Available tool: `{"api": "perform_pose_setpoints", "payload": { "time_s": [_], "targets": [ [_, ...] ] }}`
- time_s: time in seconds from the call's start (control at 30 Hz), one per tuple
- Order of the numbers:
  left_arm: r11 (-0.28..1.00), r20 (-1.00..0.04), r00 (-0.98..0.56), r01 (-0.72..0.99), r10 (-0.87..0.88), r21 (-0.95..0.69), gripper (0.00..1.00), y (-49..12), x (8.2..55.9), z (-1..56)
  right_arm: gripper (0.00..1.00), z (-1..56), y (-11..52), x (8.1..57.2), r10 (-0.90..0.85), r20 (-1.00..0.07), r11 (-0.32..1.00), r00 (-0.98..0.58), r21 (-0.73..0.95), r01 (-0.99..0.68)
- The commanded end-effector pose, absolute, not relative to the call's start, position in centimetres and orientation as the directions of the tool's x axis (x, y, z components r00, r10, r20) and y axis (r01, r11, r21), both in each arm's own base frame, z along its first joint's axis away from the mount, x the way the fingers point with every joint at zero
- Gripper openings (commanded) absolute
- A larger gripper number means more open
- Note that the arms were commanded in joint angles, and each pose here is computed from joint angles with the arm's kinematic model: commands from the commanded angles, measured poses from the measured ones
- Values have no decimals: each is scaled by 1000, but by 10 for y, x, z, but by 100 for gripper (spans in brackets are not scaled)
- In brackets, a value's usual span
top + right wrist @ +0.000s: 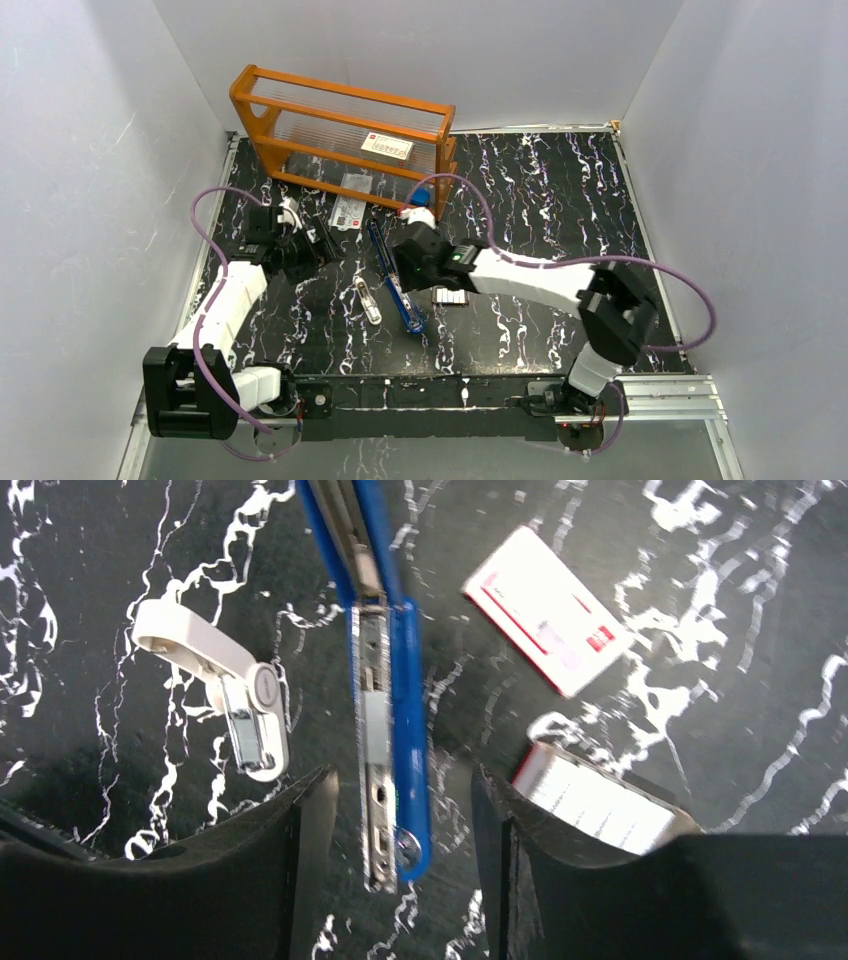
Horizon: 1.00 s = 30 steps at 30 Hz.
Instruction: Load the staples into the stapler
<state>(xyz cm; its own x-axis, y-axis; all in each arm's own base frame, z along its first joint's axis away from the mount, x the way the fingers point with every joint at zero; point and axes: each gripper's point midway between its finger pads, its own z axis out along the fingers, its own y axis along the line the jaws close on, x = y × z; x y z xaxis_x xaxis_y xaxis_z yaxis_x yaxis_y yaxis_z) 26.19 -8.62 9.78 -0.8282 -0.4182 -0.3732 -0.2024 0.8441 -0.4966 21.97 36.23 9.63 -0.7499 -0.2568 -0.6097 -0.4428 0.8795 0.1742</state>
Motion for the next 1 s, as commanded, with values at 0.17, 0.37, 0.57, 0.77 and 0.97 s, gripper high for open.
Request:
{"api": "perform_pose_setpoints", "payload": {
  "time_s": [0.17,0.37,0.57,0.77,0.97],
  "targets": [
    [711,-595,-754,254,-279,-656,89,-137,338,185,72,129,333,204,-109,-649,781,-753,413,-469],
    [633,-678,-724,468,-125,-617,90,-155,374,173,74,126,320,183,-123,-649,729,-751,454,-512],
    [459,-627,-777,537,-57,-708,89,-182,378,150,74,124,315,177,-142,-641,720,-754,456,-523],
    [311,-555,-832,527,1,-791,81,-204,366,142,74,114,312,165,-152,-607,709,-780,483,-514],
    [291,-529,-847,518,47,-804,64,-220,351,133,74,109,304,162,-130,-600,721,-789,489,-491]
  ]
}}
